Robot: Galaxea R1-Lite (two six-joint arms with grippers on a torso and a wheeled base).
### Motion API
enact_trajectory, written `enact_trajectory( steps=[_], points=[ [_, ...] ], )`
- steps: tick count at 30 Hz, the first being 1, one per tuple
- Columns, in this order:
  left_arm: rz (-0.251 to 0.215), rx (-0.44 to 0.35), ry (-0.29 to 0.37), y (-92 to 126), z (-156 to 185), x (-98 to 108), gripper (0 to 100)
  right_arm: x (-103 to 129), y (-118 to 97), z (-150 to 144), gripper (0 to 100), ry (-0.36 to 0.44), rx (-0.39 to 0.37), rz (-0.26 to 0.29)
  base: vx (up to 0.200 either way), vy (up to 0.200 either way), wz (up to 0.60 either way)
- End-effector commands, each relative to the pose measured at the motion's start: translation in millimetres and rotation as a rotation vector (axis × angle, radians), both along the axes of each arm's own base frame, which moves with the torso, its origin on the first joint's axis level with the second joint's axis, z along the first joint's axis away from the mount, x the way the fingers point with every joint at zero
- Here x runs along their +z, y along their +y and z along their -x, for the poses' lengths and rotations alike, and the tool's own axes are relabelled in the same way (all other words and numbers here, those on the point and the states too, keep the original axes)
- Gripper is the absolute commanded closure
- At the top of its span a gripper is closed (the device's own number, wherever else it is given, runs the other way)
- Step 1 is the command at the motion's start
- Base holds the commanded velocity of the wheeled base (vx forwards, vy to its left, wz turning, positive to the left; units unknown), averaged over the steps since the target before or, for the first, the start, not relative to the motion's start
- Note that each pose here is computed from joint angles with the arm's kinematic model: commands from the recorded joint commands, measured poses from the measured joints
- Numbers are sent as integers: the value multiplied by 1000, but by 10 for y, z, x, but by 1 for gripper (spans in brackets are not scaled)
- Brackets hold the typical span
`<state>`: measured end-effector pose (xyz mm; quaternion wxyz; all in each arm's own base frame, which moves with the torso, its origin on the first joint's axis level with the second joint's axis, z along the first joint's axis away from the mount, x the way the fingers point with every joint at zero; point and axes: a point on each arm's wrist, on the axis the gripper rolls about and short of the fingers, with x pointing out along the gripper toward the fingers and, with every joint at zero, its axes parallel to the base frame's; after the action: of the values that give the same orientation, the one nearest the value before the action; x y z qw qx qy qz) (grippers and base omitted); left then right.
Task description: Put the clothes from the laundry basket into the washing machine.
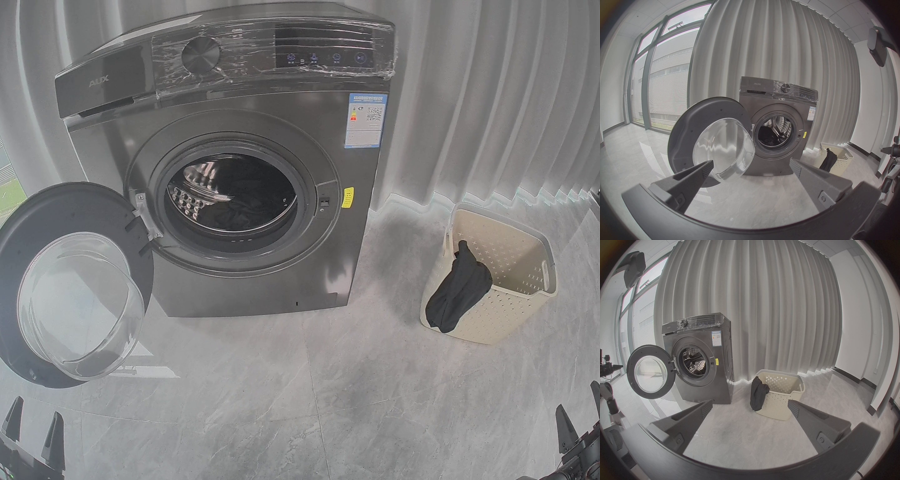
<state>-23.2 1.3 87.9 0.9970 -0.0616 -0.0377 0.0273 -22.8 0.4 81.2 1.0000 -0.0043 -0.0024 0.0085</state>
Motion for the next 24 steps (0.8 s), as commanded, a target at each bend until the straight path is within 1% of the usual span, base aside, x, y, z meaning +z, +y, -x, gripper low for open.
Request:
enact_trajectory(
  steps=[1,8,14,24],
  points=[
    [1,-1,4,0,-4,-51,0,-48,0,-16,0,22,0,2,0,0,-600],
    [3,0,4,0,-4,-51,0,-48,0,-16,0,22,0,1,0,0,-600],
    [-2,-4,5,-1,-4,-51,0,-48,0,-16,0,22,0,1,0,0,0],
    [3,-1,4,0,-4,-47,0,-48,0,-16,0,22,0,1,0,0,0]
  ],
)
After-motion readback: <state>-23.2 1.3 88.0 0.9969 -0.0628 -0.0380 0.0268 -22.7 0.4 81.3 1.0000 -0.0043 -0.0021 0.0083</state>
